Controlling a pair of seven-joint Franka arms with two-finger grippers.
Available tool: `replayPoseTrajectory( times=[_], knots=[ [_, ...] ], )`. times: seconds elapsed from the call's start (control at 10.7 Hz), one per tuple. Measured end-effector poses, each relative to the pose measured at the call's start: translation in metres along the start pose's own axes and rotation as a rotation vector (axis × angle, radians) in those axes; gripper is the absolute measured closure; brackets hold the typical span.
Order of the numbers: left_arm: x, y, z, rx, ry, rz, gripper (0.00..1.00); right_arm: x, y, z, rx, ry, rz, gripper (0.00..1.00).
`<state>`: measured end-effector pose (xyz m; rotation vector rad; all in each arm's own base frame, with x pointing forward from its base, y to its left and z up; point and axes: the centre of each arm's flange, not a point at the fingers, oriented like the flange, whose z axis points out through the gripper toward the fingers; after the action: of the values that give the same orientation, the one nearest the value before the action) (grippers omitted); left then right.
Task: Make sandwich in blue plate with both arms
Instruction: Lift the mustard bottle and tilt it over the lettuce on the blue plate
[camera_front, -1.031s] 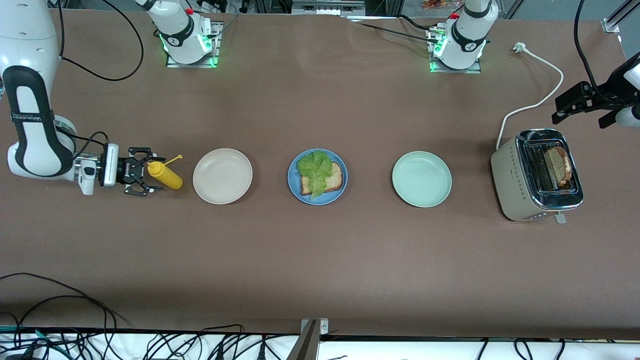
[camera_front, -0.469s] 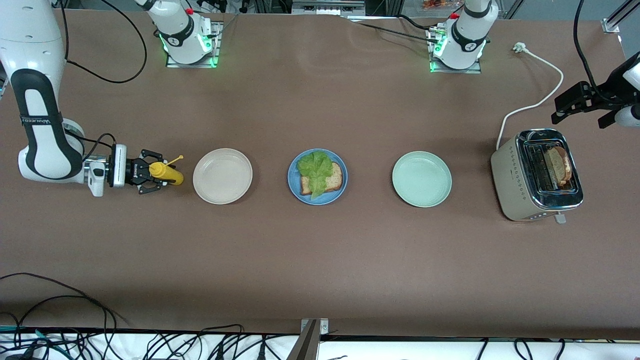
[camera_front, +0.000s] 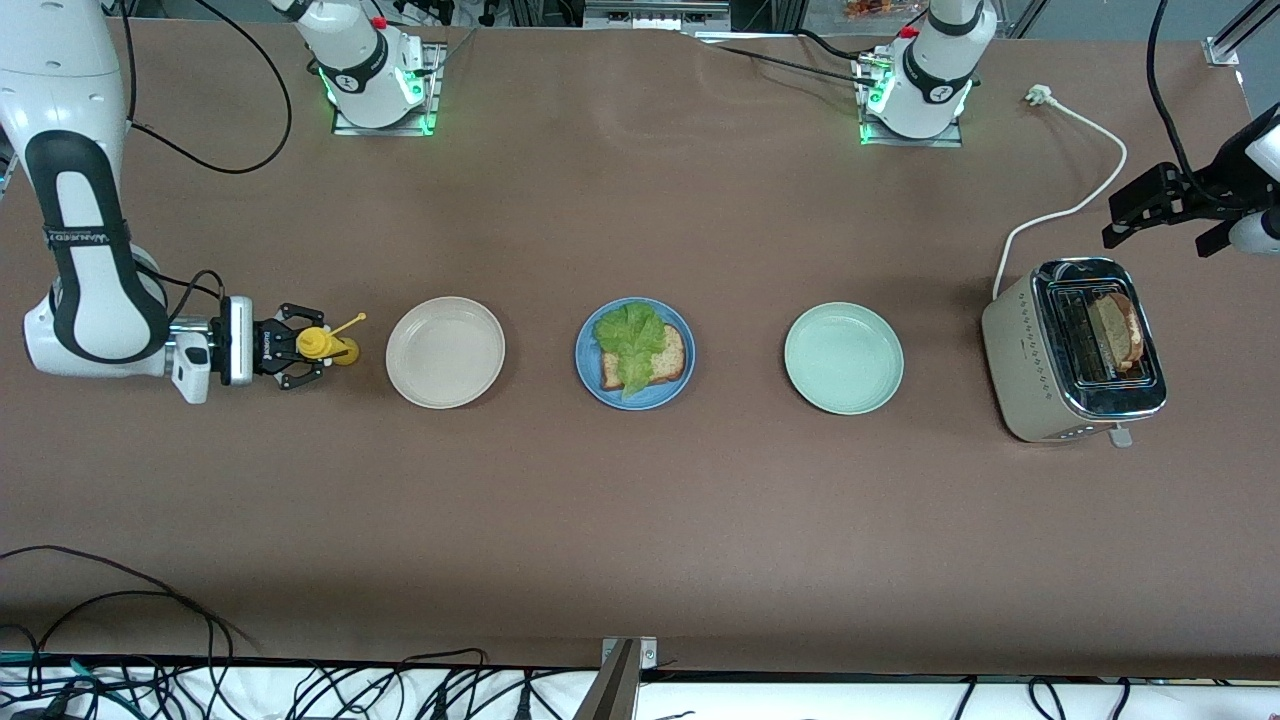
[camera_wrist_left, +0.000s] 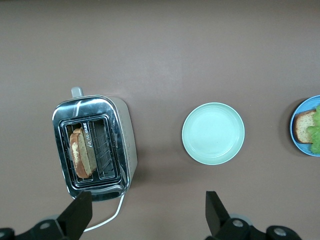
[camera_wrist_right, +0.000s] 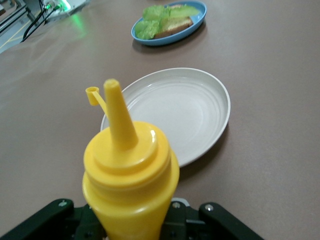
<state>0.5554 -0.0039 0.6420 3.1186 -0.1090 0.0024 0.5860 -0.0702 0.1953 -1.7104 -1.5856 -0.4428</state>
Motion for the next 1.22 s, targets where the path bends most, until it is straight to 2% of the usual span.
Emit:
replayPoseTrajectory(
  times=[0.19, 0.28, 0.38, 0.56, 0.84, 1.22],
  knots=[
    [0.000, 0.003, 0.000, 0.000, 0.000, 0.005, 0.00, 0.046, 0.008, -0.010, 0.032, -0.117, 0.072, 0.84],
    [0.000, 0.004, 0.000, 0.000, 0.001, 0.007, 0.00, 0.069, 0.012, -0.013, 0.036, -0.169, 0.105, 0.90],
    [0.000, 0.003, -0.001, 0.000, 0.001, 0.008, 0.00, 0.092, 0.016, -0.013, 0.039, -0.225, 0.141, 0.90],
    [0.000, -0.001, -0.002, 0.000, 0.004, 0.032, 0.00, 0.144, 0.024, 0.002, 0.038, -0.378, 0.210, 0.90],
    [-0.004, -0.005, 0.000, -0.002, -0.024, 0.041, 0.00, 0.231, 0.026, 0.051, -0.039, -0.594, 0.272, 0.90],
    [-0.003, -0.005, 0.000, -0.002, -0.020, 0.048, 0.00, 0.326, 0.009, 0.123, -0.208, -0.850, 0.255, 0.90]
  ],
)
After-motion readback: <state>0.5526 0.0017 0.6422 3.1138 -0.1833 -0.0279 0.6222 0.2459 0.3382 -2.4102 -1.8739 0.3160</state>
